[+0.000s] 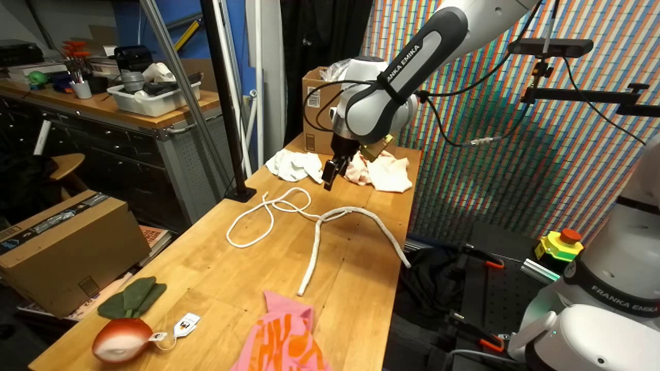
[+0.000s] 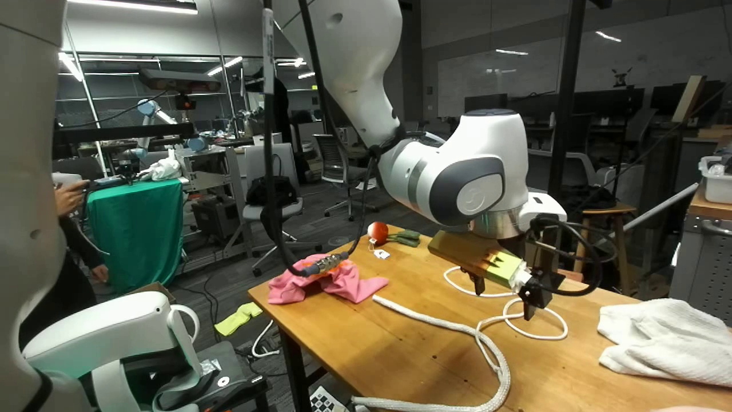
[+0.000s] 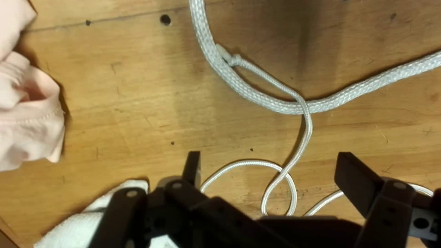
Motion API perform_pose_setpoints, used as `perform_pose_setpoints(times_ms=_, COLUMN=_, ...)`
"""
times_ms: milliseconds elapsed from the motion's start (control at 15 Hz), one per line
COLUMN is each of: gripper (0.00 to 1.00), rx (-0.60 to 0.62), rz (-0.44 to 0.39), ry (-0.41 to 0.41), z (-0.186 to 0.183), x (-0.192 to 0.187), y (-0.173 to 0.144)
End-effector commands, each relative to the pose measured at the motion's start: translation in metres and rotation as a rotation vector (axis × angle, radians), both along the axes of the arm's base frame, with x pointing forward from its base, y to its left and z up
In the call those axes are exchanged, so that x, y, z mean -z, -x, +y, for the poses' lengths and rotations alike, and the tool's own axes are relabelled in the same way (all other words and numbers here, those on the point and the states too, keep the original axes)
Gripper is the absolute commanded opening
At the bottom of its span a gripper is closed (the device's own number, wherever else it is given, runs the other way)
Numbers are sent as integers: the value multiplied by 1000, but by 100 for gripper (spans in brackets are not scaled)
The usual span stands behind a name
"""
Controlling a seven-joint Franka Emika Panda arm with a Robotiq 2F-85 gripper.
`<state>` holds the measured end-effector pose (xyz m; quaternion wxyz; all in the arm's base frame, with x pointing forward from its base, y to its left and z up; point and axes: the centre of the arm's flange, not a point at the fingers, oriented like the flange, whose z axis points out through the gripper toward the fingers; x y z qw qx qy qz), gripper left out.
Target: Put all the items on the table separately
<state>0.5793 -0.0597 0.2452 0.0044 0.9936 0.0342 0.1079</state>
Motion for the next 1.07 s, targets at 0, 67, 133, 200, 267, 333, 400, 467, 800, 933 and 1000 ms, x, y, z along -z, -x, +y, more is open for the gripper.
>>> perform_pose_setpoints(times_ms=0, gripper=100, rx=-112, rz=-19, ry=-17, z=-8, x=3, y=-38)
perform_pose_setpoints(times_ms=67, gripper=100, rx=-129, rz=-22, ry=-15, z=-7, x=5, y=-46)
perform_pose_setpoints(times_ms=133, gripper=100, rx=-149, rz=-20, ry=-11, z=-7, x=9, y=-51)
perform_pose_setpoints(times_ms=200, gripper=100, rx=-167, rz=-16, ry=-8, z=-5, x=13, y=-56)
perform_pose_setpoints(times_ms=267, gripper=100, rx=-181, rz=-15, ry=2, z=-3, x=19, y=-61)
perform_pose_setpoints(times_ms=333, gripper=100, rx=-198, rz=-8, ry=4, z=-1, x=24, y=-64)
perform_pose_setpoints(times_ms=400, gripper=100, rx=-214, rz=-1, ry=8, z=2, x=31, y=-67)
perform_pose_setpoints(times_ms=467, gripper=100, rx=-228, rz=8, ry=14, z=3, x=38, y=-69)
perform_pose_setpoints(times_ms=800, gripper=100, rx=-286, rz=41, ry=51, z=18, x=70, y=-73)
perform_pose_setpoints(times_ms=933, gripper=100, rx=-308, rz=54, ry=61, z=25, x=79, y=-74)
perform_pose_setpoints(times_ms=1000, gripper=100, rx=-315, rz=56, ry=69, z=27, x=83, y=-75)
